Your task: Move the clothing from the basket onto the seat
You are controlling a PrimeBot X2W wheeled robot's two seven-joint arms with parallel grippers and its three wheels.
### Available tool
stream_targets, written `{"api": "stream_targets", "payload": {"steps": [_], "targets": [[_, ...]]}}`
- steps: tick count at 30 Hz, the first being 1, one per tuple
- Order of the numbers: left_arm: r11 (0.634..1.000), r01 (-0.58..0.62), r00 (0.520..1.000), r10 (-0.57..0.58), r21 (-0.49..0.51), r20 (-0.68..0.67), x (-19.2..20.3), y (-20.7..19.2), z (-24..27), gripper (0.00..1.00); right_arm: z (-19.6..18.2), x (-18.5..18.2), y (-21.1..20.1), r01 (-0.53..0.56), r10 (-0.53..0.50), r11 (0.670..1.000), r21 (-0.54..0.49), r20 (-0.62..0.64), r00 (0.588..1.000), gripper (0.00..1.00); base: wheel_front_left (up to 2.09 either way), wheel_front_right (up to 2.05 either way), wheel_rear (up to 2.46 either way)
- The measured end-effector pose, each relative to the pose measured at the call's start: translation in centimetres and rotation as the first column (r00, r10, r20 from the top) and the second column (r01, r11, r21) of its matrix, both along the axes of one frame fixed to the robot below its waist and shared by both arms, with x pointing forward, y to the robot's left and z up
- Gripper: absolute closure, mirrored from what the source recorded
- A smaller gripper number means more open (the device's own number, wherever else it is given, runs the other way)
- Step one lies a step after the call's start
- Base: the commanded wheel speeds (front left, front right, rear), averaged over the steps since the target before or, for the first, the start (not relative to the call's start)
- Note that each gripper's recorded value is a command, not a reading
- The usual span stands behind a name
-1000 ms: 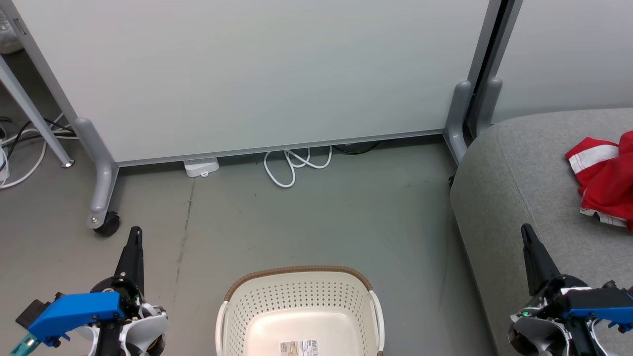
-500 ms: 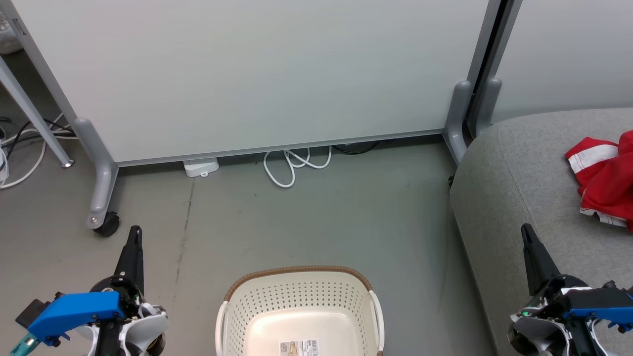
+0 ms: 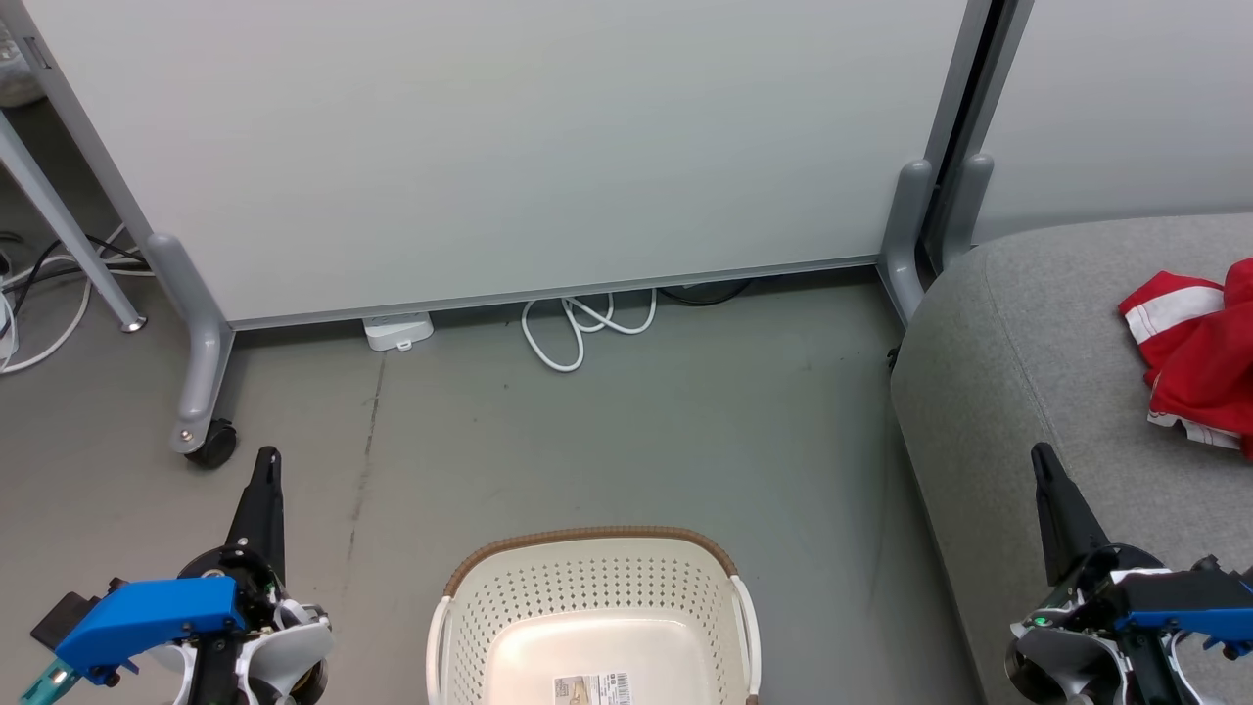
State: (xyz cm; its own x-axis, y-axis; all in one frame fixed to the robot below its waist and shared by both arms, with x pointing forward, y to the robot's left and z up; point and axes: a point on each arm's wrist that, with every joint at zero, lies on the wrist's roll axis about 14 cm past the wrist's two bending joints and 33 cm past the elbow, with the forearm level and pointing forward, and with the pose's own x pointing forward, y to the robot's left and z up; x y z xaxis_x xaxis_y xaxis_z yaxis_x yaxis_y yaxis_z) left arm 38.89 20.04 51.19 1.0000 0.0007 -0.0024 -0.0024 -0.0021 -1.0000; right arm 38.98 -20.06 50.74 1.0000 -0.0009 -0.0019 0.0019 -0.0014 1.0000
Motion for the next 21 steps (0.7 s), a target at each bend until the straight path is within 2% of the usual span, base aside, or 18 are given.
{"api": "stream_targets", "payload": {"steps": [21], "targets": [[1.000,0.000,1.000,0.000,0.000,0.000,0.00,0.00,0.00,1.00,0.01,0.01,0.00,0.000,0.000,1.000,0.000,0.000,1.000,1.00,0.00,0.00,0.00]]}}
